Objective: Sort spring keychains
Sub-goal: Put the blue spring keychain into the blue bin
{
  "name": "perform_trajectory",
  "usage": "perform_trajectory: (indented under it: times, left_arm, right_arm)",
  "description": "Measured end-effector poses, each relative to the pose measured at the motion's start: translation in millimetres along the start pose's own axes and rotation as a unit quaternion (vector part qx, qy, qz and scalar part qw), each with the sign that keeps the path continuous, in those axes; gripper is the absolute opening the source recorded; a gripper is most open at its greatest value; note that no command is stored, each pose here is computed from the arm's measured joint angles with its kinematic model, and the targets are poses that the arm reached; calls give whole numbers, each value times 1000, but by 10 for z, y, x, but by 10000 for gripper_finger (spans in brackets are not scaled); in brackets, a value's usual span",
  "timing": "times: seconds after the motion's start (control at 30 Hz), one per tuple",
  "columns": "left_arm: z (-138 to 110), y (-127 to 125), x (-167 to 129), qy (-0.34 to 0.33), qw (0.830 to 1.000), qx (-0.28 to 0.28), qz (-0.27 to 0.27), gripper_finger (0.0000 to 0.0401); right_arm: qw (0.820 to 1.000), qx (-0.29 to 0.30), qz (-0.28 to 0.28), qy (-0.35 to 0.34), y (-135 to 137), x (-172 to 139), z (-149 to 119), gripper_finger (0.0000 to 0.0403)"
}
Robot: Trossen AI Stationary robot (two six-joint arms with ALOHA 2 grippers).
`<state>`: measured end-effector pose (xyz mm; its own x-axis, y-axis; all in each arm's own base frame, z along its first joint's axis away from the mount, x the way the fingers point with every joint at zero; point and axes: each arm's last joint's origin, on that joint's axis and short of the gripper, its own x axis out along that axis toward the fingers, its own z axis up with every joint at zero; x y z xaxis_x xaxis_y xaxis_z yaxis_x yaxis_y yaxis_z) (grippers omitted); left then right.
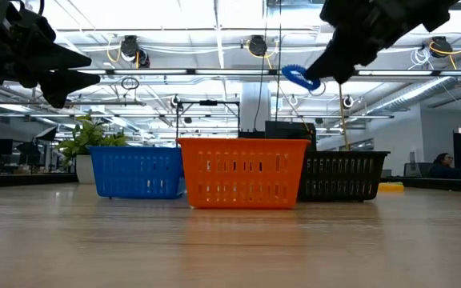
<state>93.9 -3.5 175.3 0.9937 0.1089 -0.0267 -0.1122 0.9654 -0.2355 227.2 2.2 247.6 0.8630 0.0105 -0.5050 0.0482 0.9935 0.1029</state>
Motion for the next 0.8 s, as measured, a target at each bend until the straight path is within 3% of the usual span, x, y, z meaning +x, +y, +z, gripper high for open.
perform_trajectory:
  times: [0.27,0.37,0.57,0.8]
  left_arm:
    - [19,-1,0,-10,1000,2,2,214]
    - [32,-4,-1,-17,1000,3,1,214]
    - [84,6,-4,-46,995,81,36,214]
    - [173,-12,-16,-94,995,19,26,214]
  right_arm:
    - [995,-77,51,-23,268,58,8,2]
    - [994,-81,59,-49,310,76,51,2]
    - [987,-100,60,-110,325,156,153,2]
    - [974,-147,55,-161,351,317,210,2]
